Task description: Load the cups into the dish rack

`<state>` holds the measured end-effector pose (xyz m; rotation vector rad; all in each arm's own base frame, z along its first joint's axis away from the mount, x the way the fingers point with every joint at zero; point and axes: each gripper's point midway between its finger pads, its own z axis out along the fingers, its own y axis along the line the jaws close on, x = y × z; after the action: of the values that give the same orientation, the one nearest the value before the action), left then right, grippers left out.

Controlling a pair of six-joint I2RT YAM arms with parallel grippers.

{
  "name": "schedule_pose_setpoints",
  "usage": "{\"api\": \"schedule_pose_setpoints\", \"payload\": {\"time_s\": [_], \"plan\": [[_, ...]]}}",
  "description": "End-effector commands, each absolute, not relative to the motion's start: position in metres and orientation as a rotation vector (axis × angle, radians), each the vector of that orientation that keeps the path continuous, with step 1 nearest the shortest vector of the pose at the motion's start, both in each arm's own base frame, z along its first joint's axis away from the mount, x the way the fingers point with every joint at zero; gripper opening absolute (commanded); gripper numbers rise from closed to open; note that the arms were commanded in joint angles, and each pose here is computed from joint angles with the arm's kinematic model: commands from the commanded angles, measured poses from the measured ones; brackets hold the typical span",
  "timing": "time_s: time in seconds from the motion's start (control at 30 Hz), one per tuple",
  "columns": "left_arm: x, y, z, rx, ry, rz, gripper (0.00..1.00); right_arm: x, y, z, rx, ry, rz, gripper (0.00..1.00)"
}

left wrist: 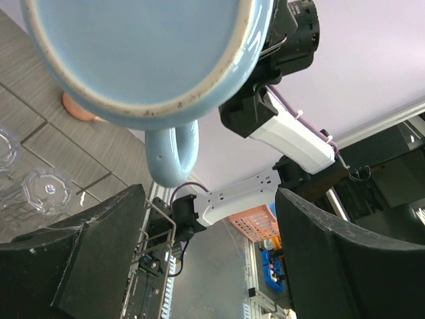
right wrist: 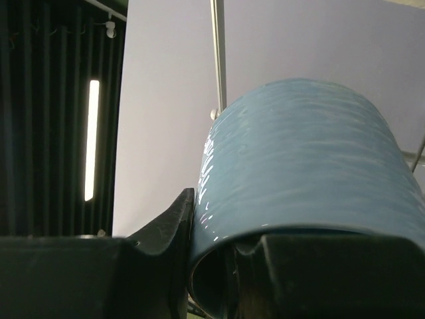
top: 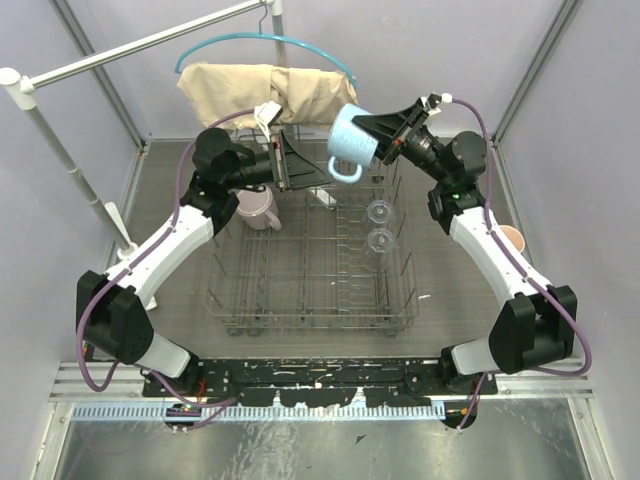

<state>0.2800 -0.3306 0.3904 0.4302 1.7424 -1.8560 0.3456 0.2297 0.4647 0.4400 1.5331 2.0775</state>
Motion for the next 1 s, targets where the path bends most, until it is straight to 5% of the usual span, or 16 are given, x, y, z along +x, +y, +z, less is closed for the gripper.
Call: {"api": "schedule_pose_setpoints", "payload": {"time_s": [0.0, 0.97], "plan": [[0.278, -0.336, 0.411, 0.478, 1.655, -1.874, 0.87, 0.309, 0.229, 0.535, 0.204, 1.254, 2.187, 0.01], [0.29, -0.343, 0.441, 0.296, 1.556, -1.932, 0.81, 0.299, 0.272, 0.507, 0.074, 1.294, 2.245, 0.01]]}}
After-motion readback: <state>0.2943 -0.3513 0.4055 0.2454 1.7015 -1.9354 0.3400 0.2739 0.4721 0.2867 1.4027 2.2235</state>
